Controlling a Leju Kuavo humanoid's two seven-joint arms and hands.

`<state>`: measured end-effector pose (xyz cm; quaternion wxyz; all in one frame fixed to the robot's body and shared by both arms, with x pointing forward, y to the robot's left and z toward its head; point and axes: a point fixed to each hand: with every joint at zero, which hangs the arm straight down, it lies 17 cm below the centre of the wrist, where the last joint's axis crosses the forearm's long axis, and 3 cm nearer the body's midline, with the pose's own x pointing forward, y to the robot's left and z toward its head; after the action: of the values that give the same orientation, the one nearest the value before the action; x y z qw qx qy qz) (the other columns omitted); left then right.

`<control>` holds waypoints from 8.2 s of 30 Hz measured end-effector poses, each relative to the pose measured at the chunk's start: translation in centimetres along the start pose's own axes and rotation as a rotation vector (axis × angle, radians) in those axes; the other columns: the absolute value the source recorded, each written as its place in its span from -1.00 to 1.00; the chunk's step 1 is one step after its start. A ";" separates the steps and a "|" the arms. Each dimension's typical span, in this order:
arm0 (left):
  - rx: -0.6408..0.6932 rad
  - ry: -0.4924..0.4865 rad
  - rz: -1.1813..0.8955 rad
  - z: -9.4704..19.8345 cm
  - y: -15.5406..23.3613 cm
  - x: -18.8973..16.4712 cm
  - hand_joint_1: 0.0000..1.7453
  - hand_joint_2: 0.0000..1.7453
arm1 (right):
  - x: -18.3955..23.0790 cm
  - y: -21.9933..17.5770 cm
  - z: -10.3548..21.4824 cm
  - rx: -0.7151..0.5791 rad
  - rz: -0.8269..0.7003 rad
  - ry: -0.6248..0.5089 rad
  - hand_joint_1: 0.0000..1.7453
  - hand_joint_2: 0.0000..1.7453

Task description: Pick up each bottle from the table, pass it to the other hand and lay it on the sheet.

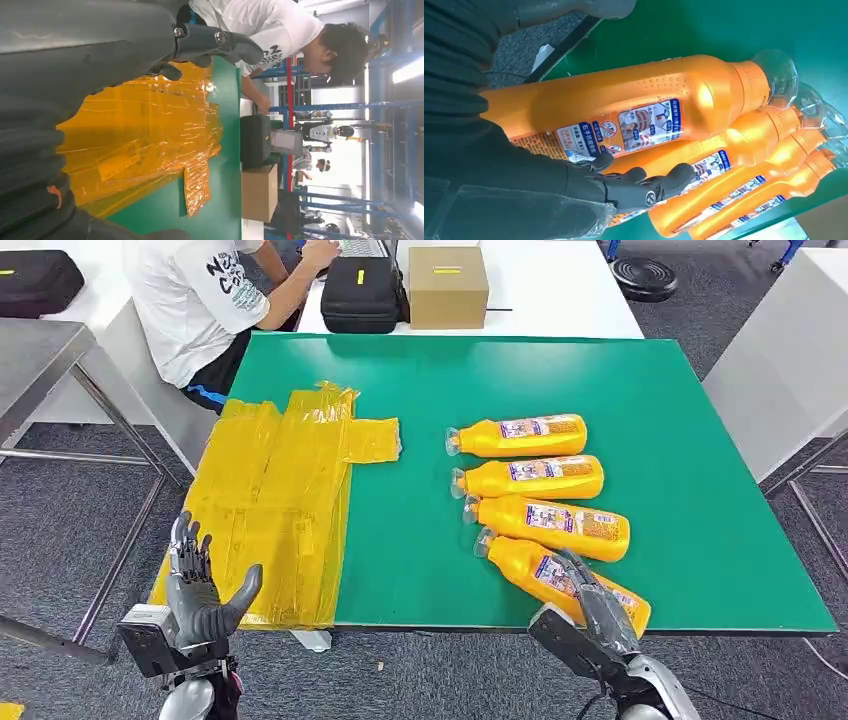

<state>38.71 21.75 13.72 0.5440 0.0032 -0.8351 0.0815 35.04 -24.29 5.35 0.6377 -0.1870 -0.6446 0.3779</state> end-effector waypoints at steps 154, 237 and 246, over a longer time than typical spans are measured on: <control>0.046 0.114 0.086 1.1 1.4 -3.0 -1.00 1.00 | -12.3 -4.9 2.3 -0.072 0.110 0.387 1.00 1.00; -0.637 0.238 0.455 0.2 -13.0 -0.8 -1.00 1.00 | 14.7 7.0 -10.2 0.019 -0.376 -0.439 1.00 1.00; -0.620 0.248 0.541 0.0 -12.7 -0.3 -1.00 1.00 | 13.2 8.4 -10.3 0.002 -0.295 -0.391 1.00 1.00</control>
<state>40.01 9.16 15.12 0.5743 -0.3894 -0.7193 -0.0340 41.39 -6.82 7.25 0.5492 -0.0137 -0.7757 0.3105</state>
